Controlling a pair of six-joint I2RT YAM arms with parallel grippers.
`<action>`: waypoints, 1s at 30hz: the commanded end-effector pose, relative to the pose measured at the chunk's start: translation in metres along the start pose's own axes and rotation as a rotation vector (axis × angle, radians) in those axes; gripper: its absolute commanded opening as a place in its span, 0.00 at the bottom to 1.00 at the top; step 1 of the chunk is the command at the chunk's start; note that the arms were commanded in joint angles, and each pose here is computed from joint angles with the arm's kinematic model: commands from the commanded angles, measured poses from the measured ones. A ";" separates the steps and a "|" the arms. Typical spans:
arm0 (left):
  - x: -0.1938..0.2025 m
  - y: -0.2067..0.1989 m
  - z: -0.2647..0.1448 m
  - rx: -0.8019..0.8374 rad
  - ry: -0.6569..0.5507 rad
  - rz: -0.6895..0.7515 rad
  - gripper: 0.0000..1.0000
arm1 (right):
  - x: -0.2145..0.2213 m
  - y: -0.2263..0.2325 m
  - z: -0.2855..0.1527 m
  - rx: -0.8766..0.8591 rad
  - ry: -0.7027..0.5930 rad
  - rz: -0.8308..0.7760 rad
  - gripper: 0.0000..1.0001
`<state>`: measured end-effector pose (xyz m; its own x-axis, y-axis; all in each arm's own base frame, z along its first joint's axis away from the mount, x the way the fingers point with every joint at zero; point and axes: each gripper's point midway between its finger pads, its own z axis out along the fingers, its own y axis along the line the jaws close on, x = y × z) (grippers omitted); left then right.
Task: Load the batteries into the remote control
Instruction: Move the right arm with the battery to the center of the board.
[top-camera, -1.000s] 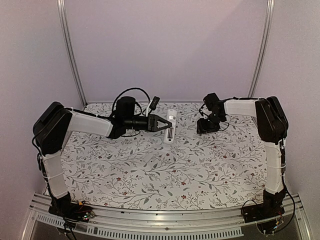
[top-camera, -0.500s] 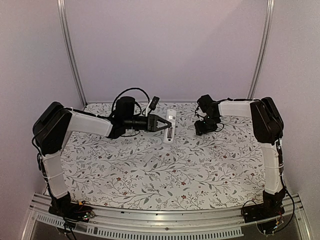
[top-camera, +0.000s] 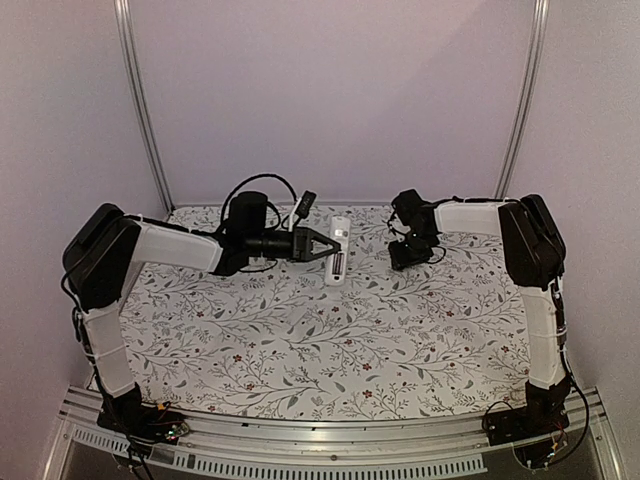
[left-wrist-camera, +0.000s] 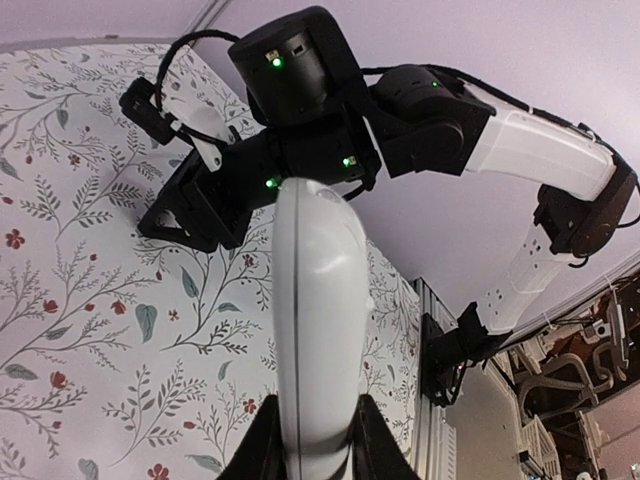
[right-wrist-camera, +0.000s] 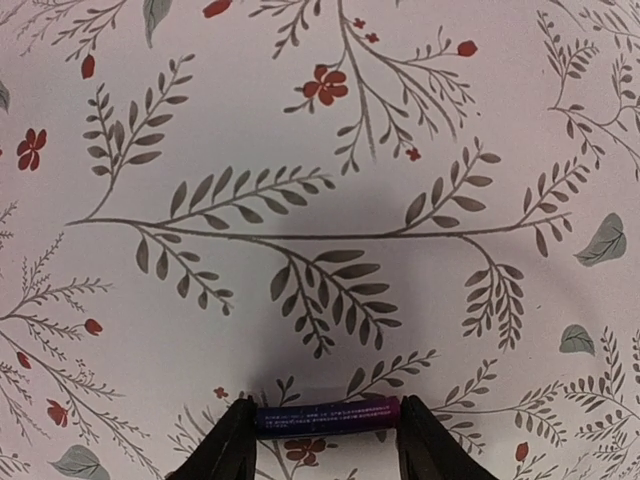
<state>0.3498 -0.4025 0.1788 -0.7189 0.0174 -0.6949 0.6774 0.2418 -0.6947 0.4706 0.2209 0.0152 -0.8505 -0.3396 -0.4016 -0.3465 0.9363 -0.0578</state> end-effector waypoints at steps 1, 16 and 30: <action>-0.022 -0.013 -0.019 -0.019 -0.053 0.055 0.00 | 0.028 0.017 0.004 -0.015 0.072 -0.045 0.46; -0.006 -0.011 -0.061 -0.121 -0.106 0.030 0.00 | 0.116 0.158 -0.050 -0.200 0.092 -0.165 0.43; 0.014 -0.002 -0.078 -0.176 -0.100 -0.001 0.00 | 0.154 0.212 -0.069 -0.211 0.074 -0.120 0.62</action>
<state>0.3240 -0.3341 0.1823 -0.7086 -0.0708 -0.7020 0.6253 0.3980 -0.6713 0.2513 0.3745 0.0170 -0.7804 -0.4871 -0.3920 -0.5607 0.8227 0.0939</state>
